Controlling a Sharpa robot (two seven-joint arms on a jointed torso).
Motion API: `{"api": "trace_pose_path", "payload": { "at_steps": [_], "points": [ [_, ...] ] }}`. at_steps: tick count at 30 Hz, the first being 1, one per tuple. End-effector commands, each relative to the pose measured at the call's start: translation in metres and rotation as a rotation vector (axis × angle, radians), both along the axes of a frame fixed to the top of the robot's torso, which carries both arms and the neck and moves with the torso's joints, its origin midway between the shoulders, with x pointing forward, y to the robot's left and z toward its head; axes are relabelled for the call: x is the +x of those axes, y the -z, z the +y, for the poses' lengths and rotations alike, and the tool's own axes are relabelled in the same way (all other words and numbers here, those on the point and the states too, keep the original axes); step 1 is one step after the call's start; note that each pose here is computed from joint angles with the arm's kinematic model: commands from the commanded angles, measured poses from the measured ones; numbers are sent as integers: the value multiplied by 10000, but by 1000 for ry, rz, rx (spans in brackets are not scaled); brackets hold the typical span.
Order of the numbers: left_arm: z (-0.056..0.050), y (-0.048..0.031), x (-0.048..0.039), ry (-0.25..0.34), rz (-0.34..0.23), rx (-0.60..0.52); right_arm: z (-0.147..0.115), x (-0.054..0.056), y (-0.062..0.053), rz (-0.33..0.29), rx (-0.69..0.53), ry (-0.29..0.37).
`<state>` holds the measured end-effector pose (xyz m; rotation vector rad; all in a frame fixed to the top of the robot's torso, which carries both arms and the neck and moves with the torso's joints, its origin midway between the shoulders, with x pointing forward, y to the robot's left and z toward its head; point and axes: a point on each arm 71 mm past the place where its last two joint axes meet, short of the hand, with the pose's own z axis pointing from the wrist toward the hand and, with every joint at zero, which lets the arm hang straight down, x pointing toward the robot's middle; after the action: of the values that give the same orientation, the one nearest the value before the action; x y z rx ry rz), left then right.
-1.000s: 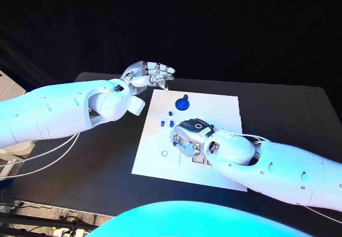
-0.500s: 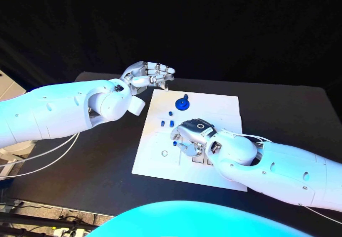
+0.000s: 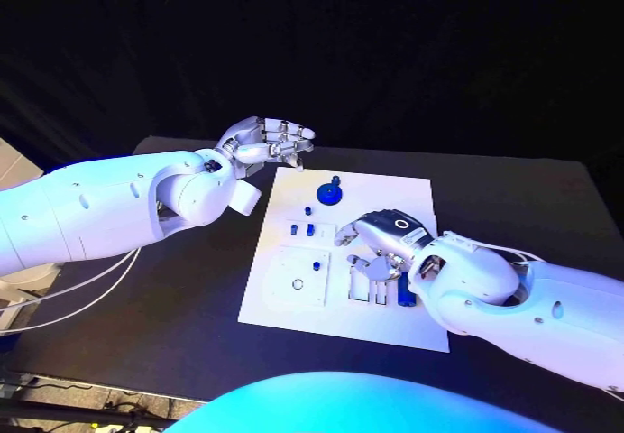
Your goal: Assemble the parts on the task board
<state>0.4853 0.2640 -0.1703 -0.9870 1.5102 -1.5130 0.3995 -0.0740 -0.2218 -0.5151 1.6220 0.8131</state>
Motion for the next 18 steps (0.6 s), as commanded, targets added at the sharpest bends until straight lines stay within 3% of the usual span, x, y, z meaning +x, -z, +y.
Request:
{"api": "trace_pose_path", "payload": {
  "at_steps": [1, 7, 11, 18],
  "points": [
    [-20, -9, -7, 20, 1, -14, -150, 41, -116, 38, 10, -1],
    [-20, -8, -6, 21, 1, -14, -474, 208, -222, 49, -36, 45],
    [-34, -7, -6, 27, 1, -17, -608, 335, -207, 59, -48, 84],
    [-40, -6, -5, 31, 0, -18, -646, 431, -156, 60, -66, 107]
  ]
}}
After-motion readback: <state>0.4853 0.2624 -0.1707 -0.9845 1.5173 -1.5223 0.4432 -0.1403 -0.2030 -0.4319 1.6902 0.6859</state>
